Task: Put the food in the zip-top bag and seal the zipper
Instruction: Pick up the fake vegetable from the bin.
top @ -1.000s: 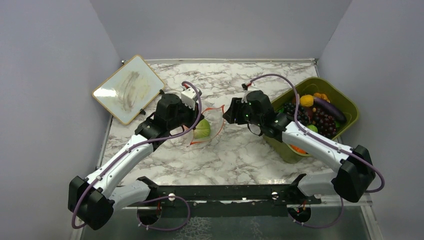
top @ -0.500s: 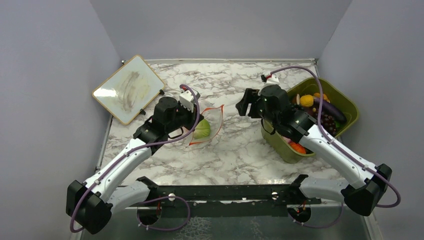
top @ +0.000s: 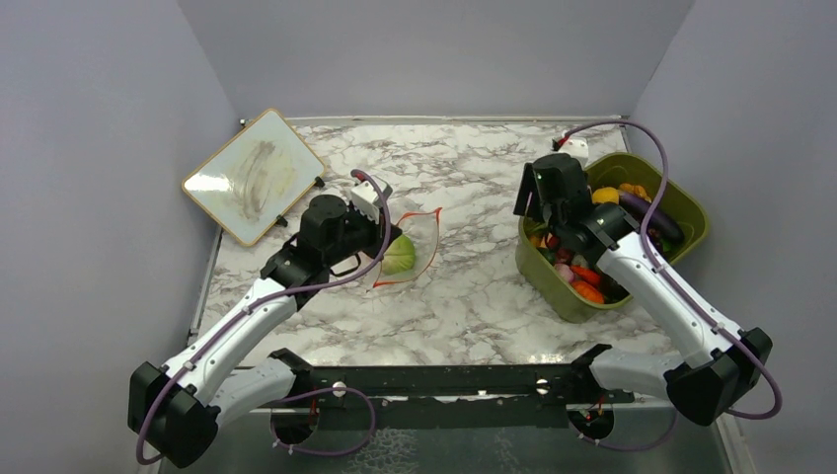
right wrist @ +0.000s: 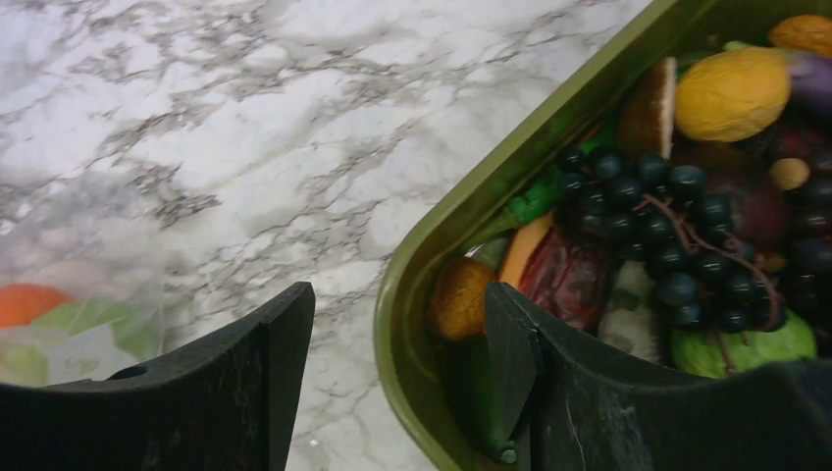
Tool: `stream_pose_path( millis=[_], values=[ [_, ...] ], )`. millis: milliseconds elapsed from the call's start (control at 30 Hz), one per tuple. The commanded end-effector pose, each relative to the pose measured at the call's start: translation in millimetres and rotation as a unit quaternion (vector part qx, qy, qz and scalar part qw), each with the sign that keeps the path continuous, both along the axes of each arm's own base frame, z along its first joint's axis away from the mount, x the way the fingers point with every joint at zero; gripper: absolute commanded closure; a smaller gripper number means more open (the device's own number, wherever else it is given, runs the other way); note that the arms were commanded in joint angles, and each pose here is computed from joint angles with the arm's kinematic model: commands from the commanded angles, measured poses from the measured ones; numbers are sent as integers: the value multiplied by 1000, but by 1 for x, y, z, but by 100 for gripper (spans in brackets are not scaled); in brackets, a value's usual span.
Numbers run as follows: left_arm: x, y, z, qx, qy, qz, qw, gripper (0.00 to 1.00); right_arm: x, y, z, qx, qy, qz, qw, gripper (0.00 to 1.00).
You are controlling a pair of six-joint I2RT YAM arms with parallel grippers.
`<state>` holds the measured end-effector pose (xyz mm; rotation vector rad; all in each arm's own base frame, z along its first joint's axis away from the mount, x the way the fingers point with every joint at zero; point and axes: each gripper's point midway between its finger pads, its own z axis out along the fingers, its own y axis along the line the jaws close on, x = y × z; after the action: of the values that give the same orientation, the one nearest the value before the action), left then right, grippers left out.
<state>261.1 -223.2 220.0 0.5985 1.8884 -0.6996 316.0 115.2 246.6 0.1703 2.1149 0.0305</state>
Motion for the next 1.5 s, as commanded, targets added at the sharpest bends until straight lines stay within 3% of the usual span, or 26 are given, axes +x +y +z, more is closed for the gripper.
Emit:
stream_pose_path(
  millis=[0, 333, 533, 767, 1267, 1467],
  values=[
    [-4, -3, 11, -23, -16, -11, 1000, 100, 3, -40, 3, -92, 15, -64, 994, 35],
    [-14, -10, 13, -21, -17, -27, 999, 100, 5, -100, 16, -195, 49, -106, 974, 37],
    [-21, -14, 19, -26, -27, -39, 999, 100, 31, -133, 32, -137, 4, -140, 981, 44],
    [-20, -13, 18, -28, -28, -35, 999, 100, 59, -150, 27, -112, -12, -150, 982, 61],
    [-21, -8, 23, -31, -39, -24, 998, 100, 86, -167, -48, -94, 43, -142, 984, 71],
    [-22, -8, 23, -32, -39, -25, 998, 100, 94, -155, -64, -66, 37, -92, 993, 71]
  ],
)
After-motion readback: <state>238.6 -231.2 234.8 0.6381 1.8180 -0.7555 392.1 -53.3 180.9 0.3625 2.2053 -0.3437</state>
